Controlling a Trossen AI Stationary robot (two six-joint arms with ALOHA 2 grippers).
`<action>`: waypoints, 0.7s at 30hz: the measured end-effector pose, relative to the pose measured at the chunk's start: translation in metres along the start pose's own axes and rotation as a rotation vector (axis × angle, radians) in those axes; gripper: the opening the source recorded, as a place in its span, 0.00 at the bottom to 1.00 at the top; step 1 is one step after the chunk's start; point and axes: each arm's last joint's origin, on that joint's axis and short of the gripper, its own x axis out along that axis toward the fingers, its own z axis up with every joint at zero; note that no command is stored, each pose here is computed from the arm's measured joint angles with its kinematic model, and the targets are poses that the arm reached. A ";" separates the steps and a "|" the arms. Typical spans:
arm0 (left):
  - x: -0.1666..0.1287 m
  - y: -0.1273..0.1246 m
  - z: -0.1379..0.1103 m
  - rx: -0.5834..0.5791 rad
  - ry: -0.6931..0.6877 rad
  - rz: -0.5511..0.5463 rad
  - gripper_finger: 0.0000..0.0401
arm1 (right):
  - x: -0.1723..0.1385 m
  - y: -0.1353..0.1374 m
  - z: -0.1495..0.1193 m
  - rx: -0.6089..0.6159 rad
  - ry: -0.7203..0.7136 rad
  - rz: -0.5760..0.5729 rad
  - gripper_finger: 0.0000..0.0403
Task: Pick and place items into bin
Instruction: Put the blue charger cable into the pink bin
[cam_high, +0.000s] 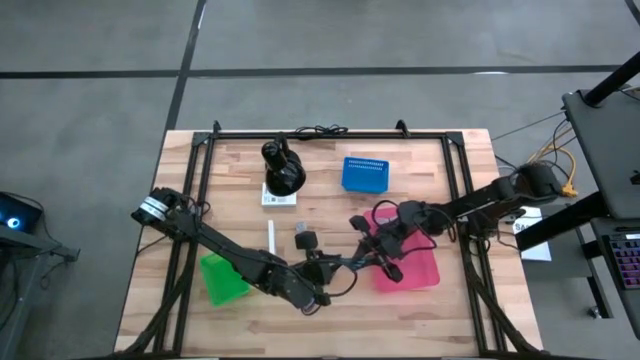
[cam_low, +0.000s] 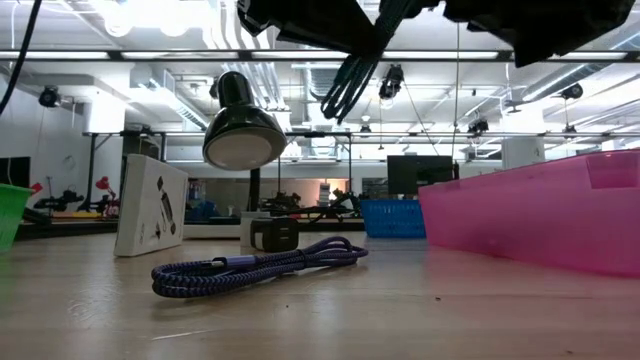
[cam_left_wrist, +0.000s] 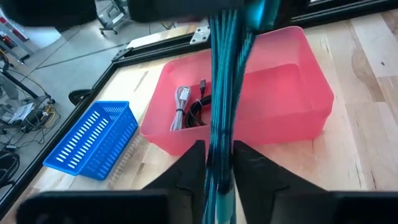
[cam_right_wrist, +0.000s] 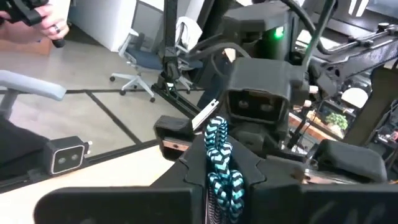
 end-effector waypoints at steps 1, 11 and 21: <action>0.000 0.000 0.000 -0.001 0.000 0.000 0.20 | -0.001 0.000 0.001 0.001 0.007 0.003 0.05; 0.000 0.000 -0.001 -0.005 0.001 0.000 0.35 | -0.024 -0.001 0.026 -0.047 0.099 -0.036 0.04; -0.005 0.001 0.002 -0.016 -0.011 -0.007 0.35 | -0.076 0.001 0.059 -0.021 0.209 -0.077 0.04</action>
